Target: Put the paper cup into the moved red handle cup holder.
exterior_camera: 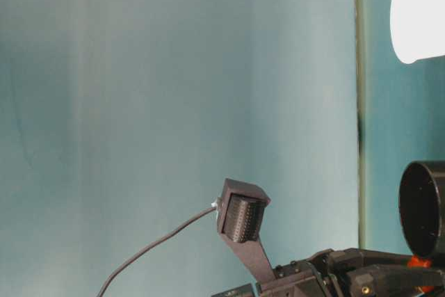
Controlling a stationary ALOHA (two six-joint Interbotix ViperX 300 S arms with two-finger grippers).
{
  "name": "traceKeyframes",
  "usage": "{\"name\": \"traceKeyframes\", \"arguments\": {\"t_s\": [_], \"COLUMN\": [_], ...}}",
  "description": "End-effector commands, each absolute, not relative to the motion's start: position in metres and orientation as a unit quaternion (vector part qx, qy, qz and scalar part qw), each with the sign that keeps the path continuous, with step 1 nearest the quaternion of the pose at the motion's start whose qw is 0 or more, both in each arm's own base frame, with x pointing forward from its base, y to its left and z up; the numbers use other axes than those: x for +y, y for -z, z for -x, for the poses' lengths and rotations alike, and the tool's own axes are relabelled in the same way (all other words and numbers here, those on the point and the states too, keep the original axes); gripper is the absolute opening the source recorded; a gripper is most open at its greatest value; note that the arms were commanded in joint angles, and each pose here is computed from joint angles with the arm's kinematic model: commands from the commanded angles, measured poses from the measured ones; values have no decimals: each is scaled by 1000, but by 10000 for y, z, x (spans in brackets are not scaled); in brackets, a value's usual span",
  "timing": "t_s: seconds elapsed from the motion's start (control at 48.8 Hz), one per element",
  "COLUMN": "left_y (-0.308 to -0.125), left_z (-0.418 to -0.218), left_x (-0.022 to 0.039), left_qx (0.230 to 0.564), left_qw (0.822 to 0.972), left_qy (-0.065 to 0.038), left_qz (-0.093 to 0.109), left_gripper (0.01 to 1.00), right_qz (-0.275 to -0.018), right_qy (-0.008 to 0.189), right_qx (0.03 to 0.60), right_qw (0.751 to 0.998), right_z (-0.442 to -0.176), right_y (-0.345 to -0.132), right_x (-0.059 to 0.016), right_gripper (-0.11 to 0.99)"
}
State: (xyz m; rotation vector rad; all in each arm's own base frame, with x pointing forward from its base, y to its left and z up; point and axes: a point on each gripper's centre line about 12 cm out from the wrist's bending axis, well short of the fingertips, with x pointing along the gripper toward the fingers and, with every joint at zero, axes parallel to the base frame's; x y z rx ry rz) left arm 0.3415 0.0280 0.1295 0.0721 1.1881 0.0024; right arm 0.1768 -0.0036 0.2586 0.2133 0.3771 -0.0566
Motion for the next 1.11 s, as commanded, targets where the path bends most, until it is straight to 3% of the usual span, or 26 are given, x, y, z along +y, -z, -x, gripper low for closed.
{"name": "traceKeyframes", "arguments": {"t_s": [0.0, 0.41, 0.512, 0.738, 0.963, 1.086], "left_y": [-1371, -1380, -1472, -2092, -2653, -2806], "left_z": [-3452, -3456, -3469, -3512, -3489, -3498], "left_x": [284, 284, 285, 290, 288, 290], "left_qx": [548, 546, 535, 493, 501, 515], "left_qw": [836, 837, 844, 869, 865, 856], "left_qy": [-2, -2, -3, -9, -9, -9], "left_qz": [-36, -36, -37, -37, -39, -38], "left_gripper": [262, 262, 262, 262, 261, 261], "right_qz": [-110, -110, -110, -110, -110, -110], "right_qy": [29, 29, 29, 29, 29, 29], "right_qx": [183, 185, 185, 185, 185, 185], "right_qw": [976, 976, 976, 976, 976, 976], "right_z": [-1781, -1778, -1778, -1778, -1776, -1776], "right_y": [-2614, -2595, -2595, -2595, -2598, -2598], "right_x": [-39, -39, -39, -39, -39, -39], "right_gripper": [-105, -105, -105, -105, -105, -105]}}
